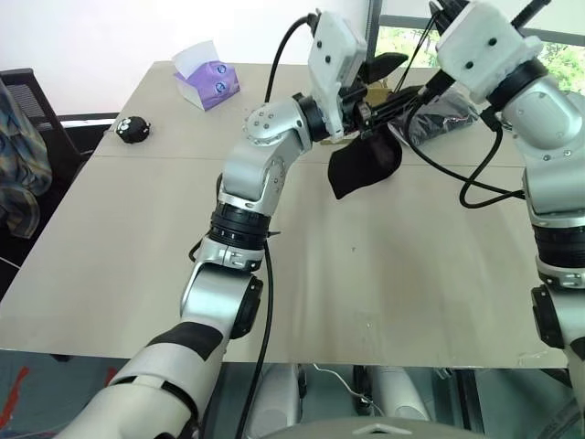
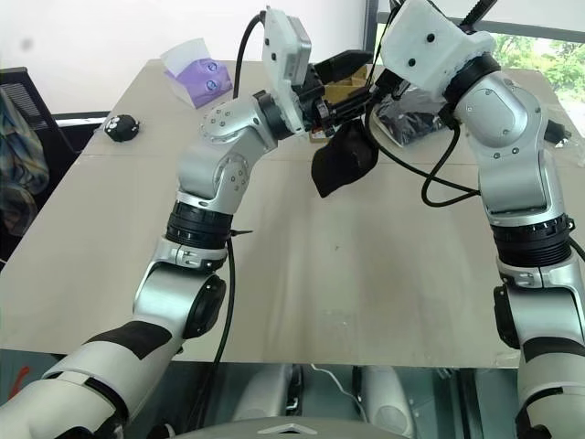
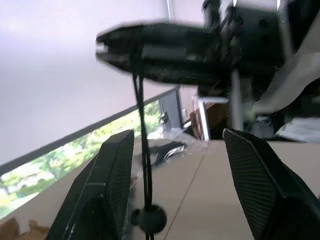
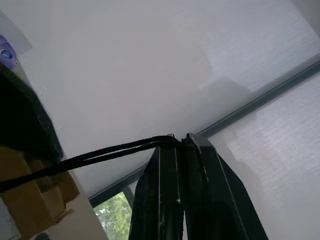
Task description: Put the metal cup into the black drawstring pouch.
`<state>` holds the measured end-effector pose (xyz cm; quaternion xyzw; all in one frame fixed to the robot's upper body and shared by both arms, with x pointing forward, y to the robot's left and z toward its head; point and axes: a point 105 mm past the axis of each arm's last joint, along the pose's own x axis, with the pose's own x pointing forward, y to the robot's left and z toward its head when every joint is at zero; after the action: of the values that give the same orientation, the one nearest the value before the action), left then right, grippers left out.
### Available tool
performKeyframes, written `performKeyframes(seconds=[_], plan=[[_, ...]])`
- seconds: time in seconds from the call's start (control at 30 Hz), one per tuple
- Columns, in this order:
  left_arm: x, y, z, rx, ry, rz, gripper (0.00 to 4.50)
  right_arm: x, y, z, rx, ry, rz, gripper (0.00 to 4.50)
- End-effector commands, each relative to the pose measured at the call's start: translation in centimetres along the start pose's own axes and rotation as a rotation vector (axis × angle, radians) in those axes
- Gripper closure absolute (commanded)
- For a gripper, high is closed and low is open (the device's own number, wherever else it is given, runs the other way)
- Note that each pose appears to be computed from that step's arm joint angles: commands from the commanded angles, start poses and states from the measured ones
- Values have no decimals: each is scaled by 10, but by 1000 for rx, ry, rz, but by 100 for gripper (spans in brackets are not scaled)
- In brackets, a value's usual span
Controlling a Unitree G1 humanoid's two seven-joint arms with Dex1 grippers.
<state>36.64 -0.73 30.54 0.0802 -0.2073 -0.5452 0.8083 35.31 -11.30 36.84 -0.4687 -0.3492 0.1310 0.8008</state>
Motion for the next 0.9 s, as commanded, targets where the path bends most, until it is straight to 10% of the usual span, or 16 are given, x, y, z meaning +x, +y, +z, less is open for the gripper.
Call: performKeyframes(seconds=[0.03, 0.73, 0.9], plan=[[1, 8, 7, 32, -27, 30, 158, 0, -27, 27, -26, -88, -84, 450], [5, 3, 9, -22, -79, 17, 158, 3, -31, 37, -19, -116, -95, 450], [4, 3, 12, -31, -93, 9, 318, 3, -29, 38, -16, -117, -88, 450]])
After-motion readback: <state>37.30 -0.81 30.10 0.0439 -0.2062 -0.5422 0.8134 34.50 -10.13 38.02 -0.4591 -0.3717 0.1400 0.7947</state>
